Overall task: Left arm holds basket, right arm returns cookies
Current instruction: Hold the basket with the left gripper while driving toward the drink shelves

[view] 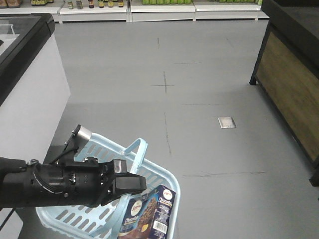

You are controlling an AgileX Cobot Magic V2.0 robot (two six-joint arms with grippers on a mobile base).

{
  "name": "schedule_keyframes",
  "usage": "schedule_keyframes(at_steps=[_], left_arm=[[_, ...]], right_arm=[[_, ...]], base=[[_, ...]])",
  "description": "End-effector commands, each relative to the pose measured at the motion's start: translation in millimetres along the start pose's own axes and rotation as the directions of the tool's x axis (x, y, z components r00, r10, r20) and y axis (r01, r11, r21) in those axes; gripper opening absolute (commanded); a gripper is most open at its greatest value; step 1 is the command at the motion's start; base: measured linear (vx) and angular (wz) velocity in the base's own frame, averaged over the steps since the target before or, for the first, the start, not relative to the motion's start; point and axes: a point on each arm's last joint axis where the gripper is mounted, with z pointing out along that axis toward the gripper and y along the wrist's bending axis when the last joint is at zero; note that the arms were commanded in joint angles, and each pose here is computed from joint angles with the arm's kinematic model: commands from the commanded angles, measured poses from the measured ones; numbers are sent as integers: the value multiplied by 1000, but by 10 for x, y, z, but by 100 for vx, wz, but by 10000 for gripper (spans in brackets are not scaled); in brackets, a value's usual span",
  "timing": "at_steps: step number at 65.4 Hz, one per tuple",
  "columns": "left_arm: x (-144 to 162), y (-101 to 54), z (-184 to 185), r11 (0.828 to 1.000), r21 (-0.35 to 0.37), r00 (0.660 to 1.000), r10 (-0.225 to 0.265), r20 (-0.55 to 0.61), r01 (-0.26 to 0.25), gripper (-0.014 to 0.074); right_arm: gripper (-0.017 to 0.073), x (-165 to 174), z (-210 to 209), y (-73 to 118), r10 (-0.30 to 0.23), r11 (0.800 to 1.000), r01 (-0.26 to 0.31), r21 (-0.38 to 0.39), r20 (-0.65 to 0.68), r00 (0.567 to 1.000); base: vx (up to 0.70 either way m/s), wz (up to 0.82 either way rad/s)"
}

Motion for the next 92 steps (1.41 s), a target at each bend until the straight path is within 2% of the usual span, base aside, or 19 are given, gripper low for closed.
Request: schedule_keyframes(at_steps=[1, 92], left_arm=[[-51, -225, -67, 993, 118, 999, -11, 37, 7, -8], [-51, -225, -67, 993, 118, 999, -11, 37, 7, -8]], right_arm=[[-3, -84, -11, 0, -15, 1000, 15, 0, 84, 996], [-3, -84, -11, 0, -15, 1000, 15, 0, 84, 996]], base=[[31, 2], [35, 1]])
